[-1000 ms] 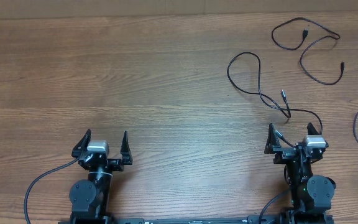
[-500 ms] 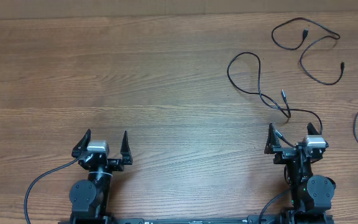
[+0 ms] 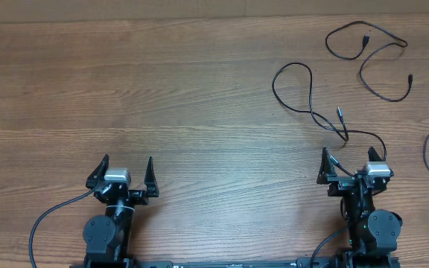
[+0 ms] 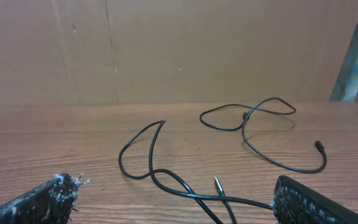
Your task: Untangle cables
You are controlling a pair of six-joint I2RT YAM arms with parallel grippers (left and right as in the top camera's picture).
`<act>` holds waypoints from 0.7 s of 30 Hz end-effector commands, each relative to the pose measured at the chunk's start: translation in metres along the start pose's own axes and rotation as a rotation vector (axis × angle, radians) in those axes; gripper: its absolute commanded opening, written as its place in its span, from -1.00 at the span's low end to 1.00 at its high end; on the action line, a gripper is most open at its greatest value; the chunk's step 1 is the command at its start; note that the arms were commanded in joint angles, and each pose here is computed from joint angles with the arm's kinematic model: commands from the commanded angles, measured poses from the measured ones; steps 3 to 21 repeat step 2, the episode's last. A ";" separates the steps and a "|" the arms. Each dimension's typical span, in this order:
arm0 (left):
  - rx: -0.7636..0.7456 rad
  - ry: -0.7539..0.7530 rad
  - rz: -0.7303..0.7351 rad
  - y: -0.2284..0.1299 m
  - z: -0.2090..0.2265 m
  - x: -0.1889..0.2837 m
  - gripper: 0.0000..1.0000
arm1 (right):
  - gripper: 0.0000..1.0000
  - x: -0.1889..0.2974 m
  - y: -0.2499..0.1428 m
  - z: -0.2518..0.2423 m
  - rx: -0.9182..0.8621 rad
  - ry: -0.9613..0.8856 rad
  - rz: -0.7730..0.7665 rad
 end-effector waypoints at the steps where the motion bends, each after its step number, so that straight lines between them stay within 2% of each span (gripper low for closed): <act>1: 0.014 0.011 0.009 -0.002 0.001 0.000 0.99 | 1.00 0.000 -0.002 0.001 0.001 0.007 -0.005; 21: 0.014 0.011 0.009 -0.002 0.001 0.000 0.99 | 0.99 0.000 -0.002 0.001 0.002 0.007 -0.005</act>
Point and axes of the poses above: each gripper's point midway between its finger pads, its own x axis back along the fingers, its own z axis along the line the jaws close on, y = z × x, the point moved 7 cm from there along x, back along the fingers, and after that the axes turned 12 degrees about -x, right-handed, at the moved point
